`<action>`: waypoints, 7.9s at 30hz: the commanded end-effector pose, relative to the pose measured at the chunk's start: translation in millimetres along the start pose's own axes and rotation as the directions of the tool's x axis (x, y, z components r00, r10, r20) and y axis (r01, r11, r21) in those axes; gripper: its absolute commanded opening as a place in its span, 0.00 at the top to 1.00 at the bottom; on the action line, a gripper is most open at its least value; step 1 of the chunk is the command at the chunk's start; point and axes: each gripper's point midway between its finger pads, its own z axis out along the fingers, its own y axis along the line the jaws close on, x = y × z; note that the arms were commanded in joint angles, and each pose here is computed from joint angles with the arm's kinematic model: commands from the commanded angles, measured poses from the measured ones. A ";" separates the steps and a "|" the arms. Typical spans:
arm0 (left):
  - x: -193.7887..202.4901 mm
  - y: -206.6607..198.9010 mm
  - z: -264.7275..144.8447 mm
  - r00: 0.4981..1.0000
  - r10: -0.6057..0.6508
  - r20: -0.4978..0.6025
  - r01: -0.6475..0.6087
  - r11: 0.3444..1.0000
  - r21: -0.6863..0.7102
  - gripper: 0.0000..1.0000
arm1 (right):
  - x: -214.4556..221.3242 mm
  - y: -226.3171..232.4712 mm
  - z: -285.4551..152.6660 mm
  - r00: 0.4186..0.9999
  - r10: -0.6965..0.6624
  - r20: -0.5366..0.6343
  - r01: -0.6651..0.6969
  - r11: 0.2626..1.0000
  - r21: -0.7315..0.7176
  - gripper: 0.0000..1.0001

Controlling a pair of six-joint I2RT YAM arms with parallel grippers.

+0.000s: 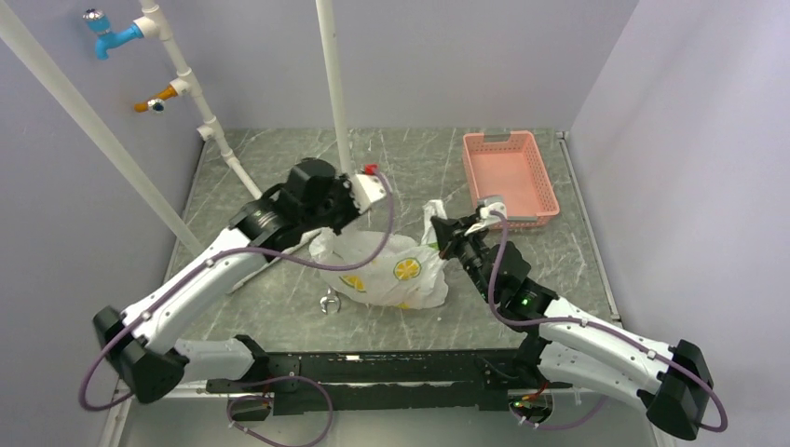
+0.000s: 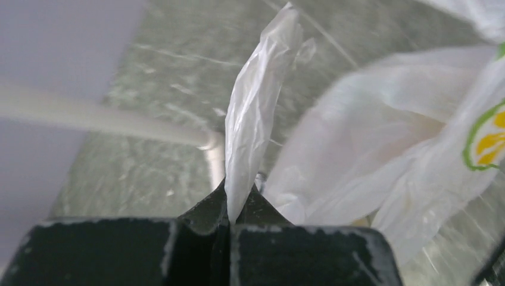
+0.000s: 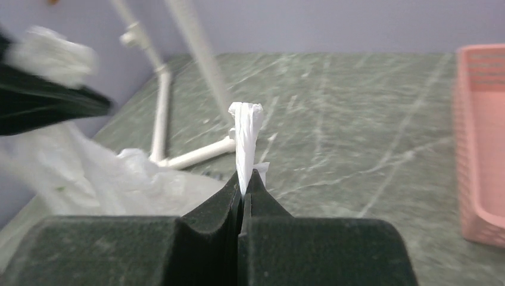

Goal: Take the fake fruits out of the plastic bag

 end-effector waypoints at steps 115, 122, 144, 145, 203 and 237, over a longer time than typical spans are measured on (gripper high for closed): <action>39.6 -11.4 -109.9 -0.012 -0.850 0.526 0.980 0.095 0.176 0.17 | 0.8 92.2 99.8 0.820 -0.480 -0.313 0.296 0.822 -0.486 1.00; 27.2 -61.3 -62.5 -0.425 -0.873 0.240 0.824 -0.263 0.502 0.21 | -3.6 97.6 98.9 0.849 -0.439 -0.294 0.263 0.834 -0.485 1.00; 59.6 -44.1 -41.9 -0.474 -0.539 0.696 0.689 -0.719 -0.088 0.22 | -13.1 88.8 84.2 0.848 -0.451 -0.277 0.293 0.836 -0.464 1.00; 60.3 -41.8 -42.0 -0.472 -0.526 0.707 0.684 -0.725 -0.083 0.23 | -13.4 87.0 85.3 0.849 -0.448 -0.281 0.295 0.842 -0.452 1.00; -17.4 -93.3 -113.2 0.609 -0.733 0.304 0.701 0.676 0.227 0.10 | -20.5 87.3 126.9 0.758 -0.589 -0.281 0.414 0.767 -0.490 1.00; 5.4 -34.9 -33.7 0.931 -0.309 0.195 0.366 0.780 -0.508 0.37 | -17.8 72.6 133.4 0.794 -0.427 -0.433 0.318 0.898 -0.304 1.00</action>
